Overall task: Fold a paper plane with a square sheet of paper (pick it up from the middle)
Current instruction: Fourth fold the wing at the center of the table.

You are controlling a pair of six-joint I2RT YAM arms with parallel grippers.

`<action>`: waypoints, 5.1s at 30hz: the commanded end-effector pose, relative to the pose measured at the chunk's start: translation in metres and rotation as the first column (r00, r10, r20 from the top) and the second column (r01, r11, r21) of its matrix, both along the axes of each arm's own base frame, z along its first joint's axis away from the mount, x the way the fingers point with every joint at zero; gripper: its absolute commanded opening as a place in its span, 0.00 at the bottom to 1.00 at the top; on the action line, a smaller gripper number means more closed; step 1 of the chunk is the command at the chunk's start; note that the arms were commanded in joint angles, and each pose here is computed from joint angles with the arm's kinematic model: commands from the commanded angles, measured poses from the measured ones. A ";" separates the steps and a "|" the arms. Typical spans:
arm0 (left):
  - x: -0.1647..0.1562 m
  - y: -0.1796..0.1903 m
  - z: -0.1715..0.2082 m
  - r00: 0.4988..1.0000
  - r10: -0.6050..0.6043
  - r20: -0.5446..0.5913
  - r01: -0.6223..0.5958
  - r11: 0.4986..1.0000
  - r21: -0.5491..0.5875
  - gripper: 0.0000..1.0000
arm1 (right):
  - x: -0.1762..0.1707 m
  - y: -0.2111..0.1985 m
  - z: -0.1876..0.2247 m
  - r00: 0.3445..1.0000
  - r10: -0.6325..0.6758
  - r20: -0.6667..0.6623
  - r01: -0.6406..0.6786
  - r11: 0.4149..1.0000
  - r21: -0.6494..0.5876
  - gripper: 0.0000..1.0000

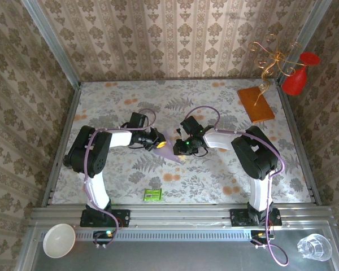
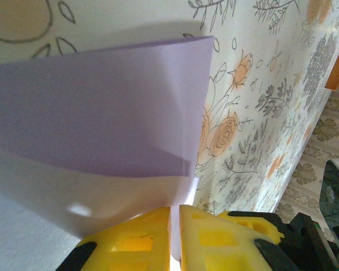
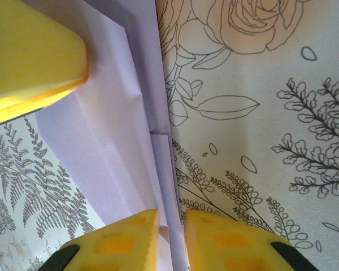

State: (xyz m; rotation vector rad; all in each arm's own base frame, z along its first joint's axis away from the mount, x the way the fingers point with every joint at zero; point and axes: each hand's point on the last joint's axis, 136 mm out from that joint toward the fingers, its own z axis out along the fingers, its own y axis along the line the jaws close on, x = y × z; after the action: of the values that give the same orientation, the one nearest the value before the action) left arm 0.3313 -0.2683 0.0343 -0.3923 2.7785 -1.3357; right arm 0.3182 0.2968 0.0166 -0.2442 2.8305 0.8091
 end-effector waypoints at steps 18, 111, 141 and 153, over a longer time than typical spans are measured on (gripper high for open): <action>0.007 -0.017 0.011 0.996 -0.073 0.054 0.074 0.997 -0.027 0.14 | -0.022 -0.008 -0.035 0.996 0.022 -0.089 -0.029 0.997 -0.075 0.17; -0.045 0.025 -0.062 0.983 -0.016 -0.186 0.064 0.965 0.254 0.09 | -0.033 -0.007 -0.020 0.976 0.069 -0.208 -0.058 0.997 0.055 0.09; -0.040 0.013 -0.050 0.987 -0.041 -0.159 0.074 0.974 0.213 0.09 | -0.020 -0.008 0.037 0.999 0.042 -0.008 -0.040 0.987 0.156 0.08; -0.035 0.005 -0.039 0.990 -0.056 -0.126 0.080 0.979 0.188 0.09 | -0.015 0.003 -0.004 0.997 0.046 -0.067 -0.041 0.996 0.081 0.04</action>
State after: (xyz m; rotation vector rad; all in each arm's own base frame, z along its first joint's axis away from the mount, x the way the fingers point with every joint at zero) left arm 0.3134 -0.2806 0.0203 -0.2946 2.8955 -1.2307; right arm 0.3026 0.3041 0.0250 -0.3004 2.8175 1.0116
